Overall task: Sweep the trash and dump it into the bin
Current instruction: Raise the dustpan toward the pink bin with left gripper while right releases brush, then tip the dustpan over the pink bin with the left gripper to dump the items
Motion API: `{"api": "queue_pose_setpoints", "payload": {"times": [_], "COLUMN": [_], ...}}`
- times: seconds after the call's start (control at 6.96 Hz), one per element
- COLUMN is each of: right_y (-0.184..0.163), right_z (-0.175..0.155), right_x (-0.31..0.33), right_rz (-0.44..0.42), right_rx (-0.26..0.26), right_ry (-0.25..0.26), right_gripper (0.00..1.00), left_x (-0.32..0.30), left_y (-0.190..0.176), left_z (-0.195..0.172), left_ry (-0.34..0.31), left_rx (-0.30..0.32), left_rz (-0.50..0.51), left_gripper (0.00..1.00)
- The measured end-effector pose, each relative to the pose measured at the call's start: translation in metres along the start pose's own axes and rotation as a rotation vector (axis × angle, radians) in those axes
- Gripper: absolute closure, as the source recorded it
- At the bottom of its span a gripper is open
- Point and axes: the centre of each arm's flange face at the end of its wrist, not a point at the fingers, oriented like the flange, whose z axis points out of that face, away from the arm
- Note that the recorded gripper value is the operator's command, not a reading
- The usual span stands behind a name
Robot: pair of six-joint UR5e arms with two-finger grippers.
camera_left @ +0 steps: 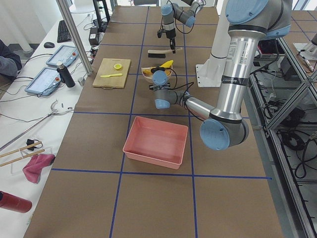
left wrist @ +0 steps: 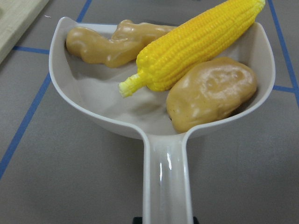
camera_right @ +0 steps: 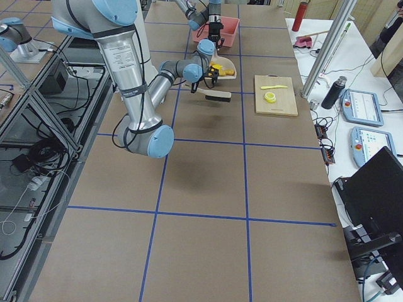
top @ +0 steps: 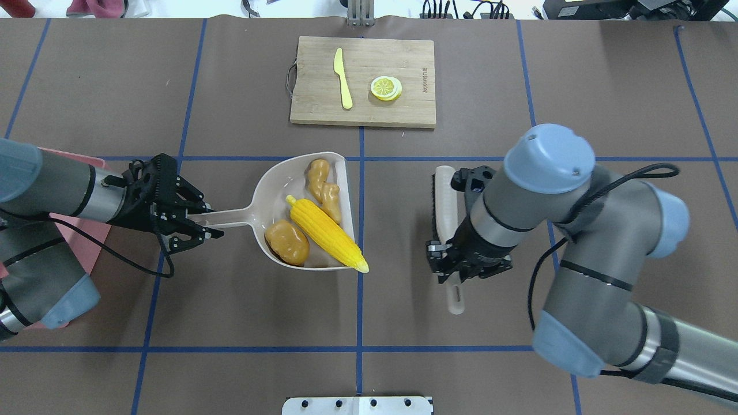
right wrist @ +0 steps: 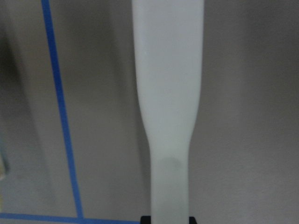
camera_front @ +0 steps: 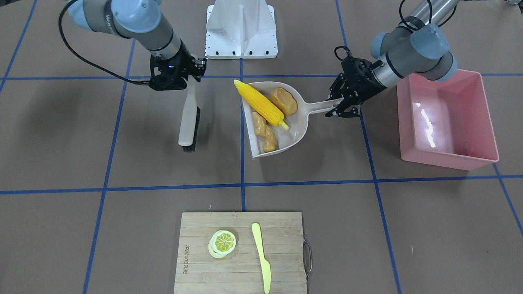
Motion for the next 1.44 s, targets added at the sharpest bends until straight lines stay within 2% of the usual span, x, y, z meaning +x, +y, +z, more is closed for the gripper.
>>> {"api": "queue_pose_setpoints", "payload": {"times": [0.14,0.43,0.57,0.72,1.01,1.15,1.44], "right_y": [-0.005,-0.026,-0.047,-0.069,-0.082,-0.068,-0.038], "right_z": [-0.023,-0.051,-0.056,-0.058,-0.055,-0.056,-0.047], "right_x": [0.043,0.153,0.202,0.247,0.305,0.335,0.404], "right_rz": [-0.036,-0.150,-0.184,-0.182,-0.095,-0.056,-0.069], "right_rx": [0.026,0.061,0.066,0.049,-0.021,-0.047,-0.055], "right_ry": [0.023,0.119,0.167,0.193,0.160,0.150,0.167], "right_gripper": [1.00,1.00,1.00,1.00,1.00,1.00,1.00], "left_x": [-0.006,-0.012,-0.011,-0.003,0.022,0.041,0.077], "left_y": [0.017,0.072,0.105,0.143,0.202,0.230,0.276], "left_z": [-0.032,-0.140,-0.195,-0.246,-0.323,-0.354,-0.381], "left_ry": [-0.043,-0.153,-0.208,-0.267,-0.361,-0.386,-0.405], "left_rx": [0.008,-0.013,-0.029,-0.044,-0.041,-0.028,-0.020], "left_rz": [-0.013,-0.088,-0.153,-0.233,-0.392,-0.477,-0.614], "left_gripper": [1.00,1.00,1.00,1.00,1.00,1.00,1.00]}}
